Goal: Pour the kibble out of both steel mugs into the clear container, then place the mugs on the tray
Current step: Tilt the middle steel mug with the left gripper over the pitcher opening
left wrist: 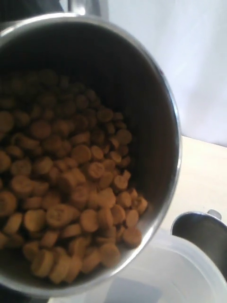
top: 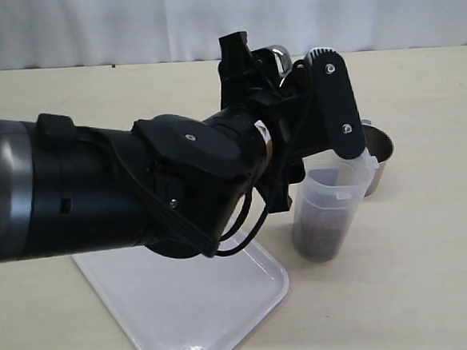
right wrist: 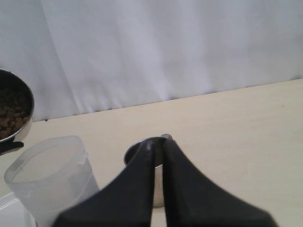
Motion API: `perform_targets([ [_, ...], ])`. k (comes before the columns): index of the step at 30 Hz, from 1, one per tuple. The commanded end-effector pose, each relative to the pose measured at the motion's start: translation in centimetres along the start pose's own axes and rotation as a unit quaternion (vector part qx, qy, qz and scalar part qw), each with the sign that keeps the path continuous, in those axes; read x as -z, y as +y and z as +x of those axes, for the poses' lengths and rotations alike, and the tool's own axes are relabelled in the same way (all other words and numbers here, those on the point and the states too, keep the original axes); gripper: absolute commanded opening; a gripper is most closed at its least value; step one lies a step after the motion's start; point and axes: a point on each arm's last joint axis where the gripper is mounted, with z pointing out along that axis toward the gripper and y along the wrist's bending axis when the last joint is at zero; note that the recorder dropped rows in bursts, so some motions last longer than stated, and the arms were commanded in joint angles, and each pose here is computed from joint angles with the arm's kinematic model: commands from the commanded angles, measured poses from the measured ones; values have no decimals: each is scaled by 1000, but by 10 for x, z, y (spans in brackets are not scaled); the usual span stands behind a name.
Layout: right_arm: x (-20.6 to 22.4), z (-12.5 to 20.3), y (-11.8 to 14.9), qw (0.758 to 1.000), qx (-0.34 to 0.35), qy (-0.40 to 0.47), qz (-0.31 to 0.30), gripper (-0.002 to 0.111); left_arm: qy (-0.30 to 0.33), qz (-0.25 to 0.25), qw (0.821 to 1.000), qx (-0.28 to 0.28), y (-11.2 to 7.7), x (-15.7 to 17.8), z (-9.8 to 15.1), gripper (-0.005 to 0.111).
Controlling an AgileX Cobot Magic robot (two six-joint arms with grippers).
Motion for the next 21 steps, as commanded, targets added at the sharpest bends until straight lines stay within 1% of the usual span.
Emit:
perform_targets([
  [1,0,2,0,1000,-1,6,-1,5,-16,-17,999,-26,4,3,-4,0],
  [10,0,2,0,1000,-1,6,-1,5,-20,-26,999,-41,5,2,-5,0],
  [13,0,2,0,1000,-1,6,-1,5,-30,-36,997,-61,6,1,-8,0],
  [16,0,2,0,1000,-1,6,-1,5,-18,-45,998,-43,10,0,-10,0],
  [21,0,2,0,1000,-1,6,-1,5,-13,-46,996,-81,10,-1,-9,0],
])
